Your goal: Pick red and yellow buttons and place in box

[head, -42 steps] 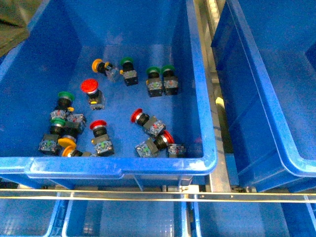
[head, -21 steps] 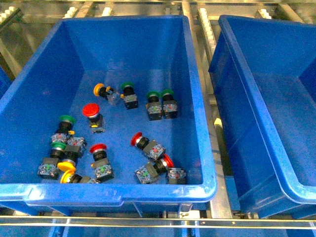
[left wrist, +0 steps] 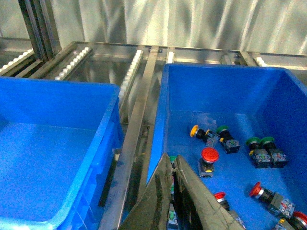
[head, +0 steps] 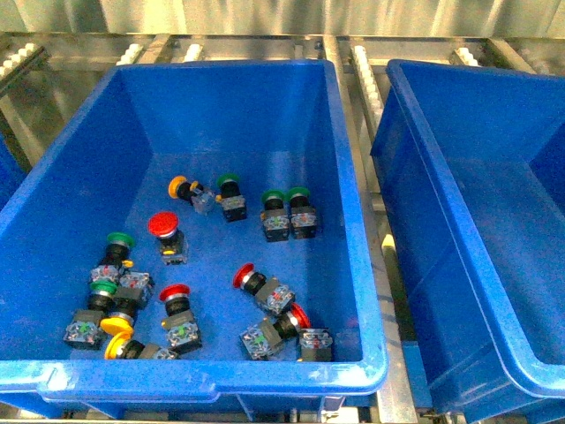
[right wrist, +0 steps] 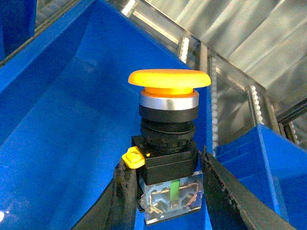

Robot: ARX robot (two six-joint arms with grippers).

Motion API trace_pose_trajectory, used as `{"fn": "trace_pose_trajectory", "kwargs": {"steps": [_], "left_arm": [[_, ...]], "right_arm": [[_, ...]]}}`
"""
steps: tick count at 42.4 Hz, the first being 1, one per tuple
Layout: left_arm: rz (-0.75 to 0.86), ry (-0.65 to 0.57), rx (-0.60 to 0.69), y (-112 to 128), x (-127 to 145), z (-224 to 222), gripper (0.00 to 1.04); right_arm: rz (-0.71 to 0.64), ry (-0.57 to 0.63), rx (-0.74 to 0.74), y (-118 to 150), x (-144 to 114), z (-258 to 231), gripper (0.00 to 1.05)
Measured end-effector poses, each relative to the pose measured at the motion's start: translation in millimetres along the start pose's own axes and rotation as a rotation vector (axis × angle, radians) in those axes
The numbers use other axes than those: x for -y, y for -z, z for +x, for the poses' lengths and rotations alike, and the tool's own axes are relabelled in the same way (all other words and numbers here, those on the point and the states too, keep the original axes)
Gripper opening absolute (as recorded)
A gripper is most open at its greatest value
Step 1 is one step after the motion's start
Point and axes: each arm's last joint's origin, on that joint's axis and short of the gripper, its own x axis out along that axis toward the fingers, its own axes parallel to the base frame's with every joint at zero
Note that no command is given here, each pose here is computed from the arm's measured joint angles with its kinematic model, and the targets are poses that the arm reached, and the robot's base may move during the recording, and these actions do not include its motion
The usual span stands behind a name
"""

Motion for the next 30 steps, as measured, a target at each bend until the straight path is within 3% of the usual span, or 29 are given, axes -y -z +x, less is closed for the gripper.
{"fn": "trace_pose_trajectory", "kwargs": {"steps": [30], "left_arm": [[0.001, -0.001, -0.015, 4, 0, -22, 0.02]], "right_arm": [[0.056, -0.007, -0.033, 12, -3, -1, 0.31]]}}
